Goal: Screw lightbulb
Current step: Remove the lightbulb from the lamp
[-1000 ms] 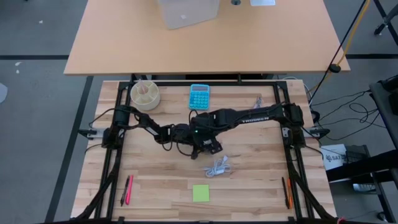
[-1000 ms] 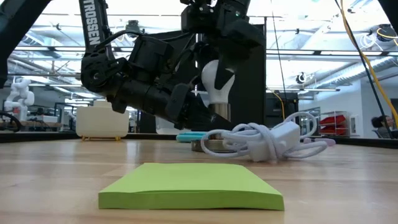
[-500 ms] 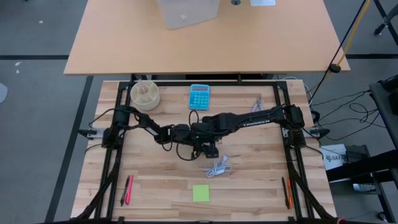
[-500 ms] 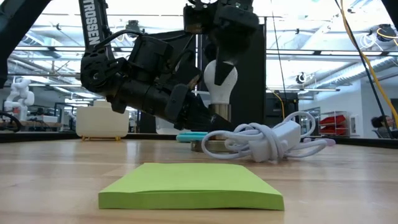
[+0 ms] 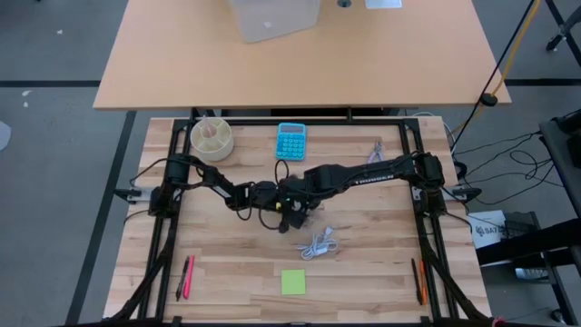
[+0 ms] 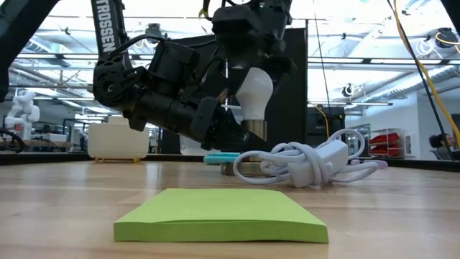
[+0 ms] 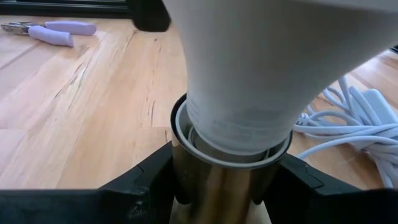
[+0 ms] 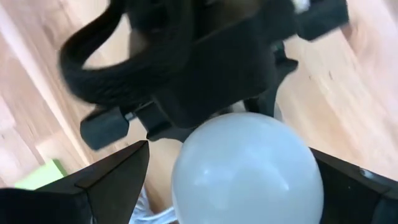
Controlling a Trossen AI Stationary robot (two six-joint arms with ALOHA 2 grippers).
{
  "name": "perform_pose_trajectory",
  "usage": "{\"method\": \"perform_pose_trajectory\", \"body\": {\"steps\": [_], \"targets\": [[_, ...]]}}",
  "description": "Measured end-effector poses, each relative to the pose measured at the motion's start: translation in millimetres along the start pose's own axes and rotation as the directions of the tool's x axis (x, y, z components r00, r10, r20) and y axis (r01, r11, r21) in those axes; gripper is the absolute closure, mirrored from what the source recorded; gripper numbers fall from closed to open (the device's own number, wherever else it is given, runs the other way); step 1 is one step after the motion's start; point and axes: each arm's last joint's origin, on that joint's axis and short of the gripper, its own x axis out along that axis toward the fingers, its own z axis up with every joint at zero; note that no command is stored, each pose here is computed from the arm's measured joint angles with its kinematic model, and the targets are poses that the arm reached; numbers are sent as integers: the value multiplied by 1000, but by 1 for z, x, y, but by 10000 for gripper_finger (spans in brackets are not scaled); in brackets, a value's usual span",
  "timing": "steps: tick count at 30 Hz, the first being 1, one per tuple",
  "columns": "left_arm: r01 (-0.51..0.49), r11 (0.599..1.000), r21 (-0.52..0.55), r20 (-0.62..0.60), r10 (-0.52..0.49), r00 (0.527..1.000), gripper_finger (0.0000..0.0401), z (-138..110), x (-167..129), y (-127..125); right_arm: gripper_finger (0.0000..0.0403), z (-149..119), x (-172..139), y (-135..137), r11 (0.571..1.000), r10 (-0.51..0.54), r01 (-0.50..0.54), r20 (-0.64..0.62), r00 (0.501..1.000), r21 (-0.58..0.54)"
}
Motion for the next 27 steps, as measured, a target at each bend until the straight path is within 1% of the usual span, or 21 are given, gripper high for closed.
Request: {"method": "perform_pose_trajectory", "body": {"steps": [3,5,11,15,18,23,27], "targets": [[0,1000,-4,0,0,1000,204,0,0,0,30,0,0,-2,996,-1,1,-8,1000,84],[-1,1000,-4,1,1,1000,204,0,0,0,30,0,0,-3,993,-10,12,-20,1000,118],[1,1000,-3,0,-1,1000,204,0,0,-1,30,-1,0,-10,981,-43,54,-59,997,185],[1,1000,-3,1,-1,1000,204,0,0,-1,35,3,0,-15,975,-46,55,-50,998,216],[1,1000,-3,1,-1,1000,204,0,0,-1,52,6,1,-17,973,-38,45,-36,999,228],[1,1000,-3,1,-1,1000,204,0,0,0,91,9,1,-19,971,-31,37,-28,999,236],[0,1000,-3,1,0,1000,204,0,0,0,120,10,1,-20,976,-28,33,-26,999,217]]}}
